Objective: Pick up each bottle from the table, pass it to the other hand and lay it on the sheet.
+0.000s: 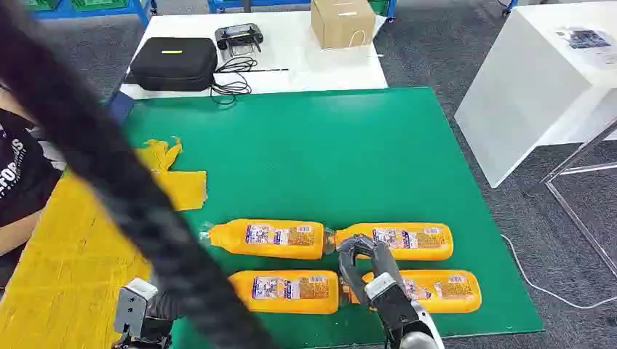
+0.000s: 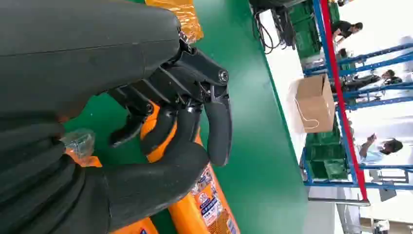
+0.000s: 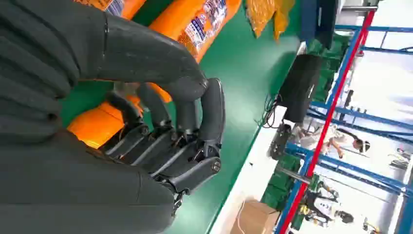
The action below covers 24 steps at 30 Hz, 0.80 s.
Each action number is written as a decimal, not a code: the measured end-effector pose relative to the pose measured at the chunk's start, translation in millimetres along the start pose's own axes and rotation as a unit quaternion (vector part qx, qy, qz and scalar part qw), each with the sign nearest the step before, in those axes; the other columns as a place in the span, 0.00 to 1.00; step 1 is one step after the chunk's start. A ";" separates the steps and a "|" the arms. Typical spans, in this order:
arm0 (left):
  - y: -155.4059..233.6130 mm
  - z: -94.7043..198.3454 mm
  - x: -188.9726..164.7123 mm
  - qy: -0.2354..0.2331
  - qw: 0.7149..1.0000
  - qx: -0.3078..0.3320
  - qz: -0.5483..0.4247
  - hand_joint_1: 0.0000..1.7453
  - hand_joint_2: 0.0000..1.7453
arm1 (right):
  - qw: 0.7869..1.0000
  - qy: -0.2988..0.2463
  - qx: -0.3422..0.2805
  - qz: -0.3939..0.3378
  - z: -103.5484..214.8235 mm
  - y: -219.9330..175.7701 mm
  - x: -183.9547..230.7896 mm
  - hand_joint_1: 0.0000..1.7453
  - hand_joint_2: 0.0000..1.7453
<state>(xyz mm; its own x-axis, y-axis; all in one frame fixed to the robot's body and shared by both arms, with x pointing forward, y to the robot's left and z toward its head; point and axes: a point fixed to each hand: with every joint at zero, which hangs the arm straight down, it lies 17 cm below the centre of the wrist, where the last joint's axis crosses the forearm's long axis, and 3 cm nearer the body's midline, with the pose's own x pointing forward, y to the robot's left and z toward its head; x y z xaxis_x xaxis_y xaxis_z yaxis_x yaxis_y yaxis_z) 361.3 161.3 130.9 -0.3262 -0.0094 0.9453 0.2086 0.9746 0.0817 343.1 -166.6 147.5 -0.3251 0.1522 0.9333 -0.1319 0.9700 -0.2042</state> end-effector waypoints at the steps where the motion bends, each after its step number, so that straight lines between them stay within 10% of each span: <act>1: 3.6 -4.0 6.0 -0.017 1.000 0.014 -0.018 1.00 1.00 | 0.999 -0.026 -0.016 -0.012 -3.8 -1.6 10.9 1.00 1.00; 6: 1.7 -49.3 37.6 -0.057 0.996 0.053 -0.042 1.00 1.00 | 0.989 -0.108 -0.091 -0.038 -50.2 3.8 65.3 1.00 1.00; 7: -2.4 -52.4 38.9 -0.057 0.996 0.049 -0.040 1.00 1.00 | 0.989 -0.112 -0.091 -0.036 -54.1 6.5 68.8 0.22 1.00; 8: -4.8 -54.7 38.7 -0.055 0.997 0.047 -0.036 1.00 1.00 | 0.989 -0.112 -0.089 -0.028 -57.9 8.3 70.0 0.00 1.00; 10: -3.7 -59.8 38.5 -0.053 0.997 0.047 -0.032 0.00 1.00 | 0.991 -0.109 -0.078 -0.009 -66.8 14.3 70.6 0.00 1.00; 24: 7.1 -85.1 55.5 -0.072 0.996 0.045 -0.024 0.00 1.00 | 0.965 -0.090 0.061 0.238 -117.1 77.7 42.8 0.00 1.00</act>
<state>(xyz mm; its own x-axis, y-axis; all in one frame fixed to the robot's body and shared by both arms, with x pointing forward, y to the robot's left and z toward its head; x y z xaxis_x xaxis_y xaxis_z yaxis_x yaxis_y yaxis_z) 423.1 148.6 210.9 -0.4639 -0.0313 0.8853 0.1078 0.9900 0.0914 428.6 -62.4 206.2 -0.5324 0.5285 0.6612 -0.0336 0.7673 -0.6404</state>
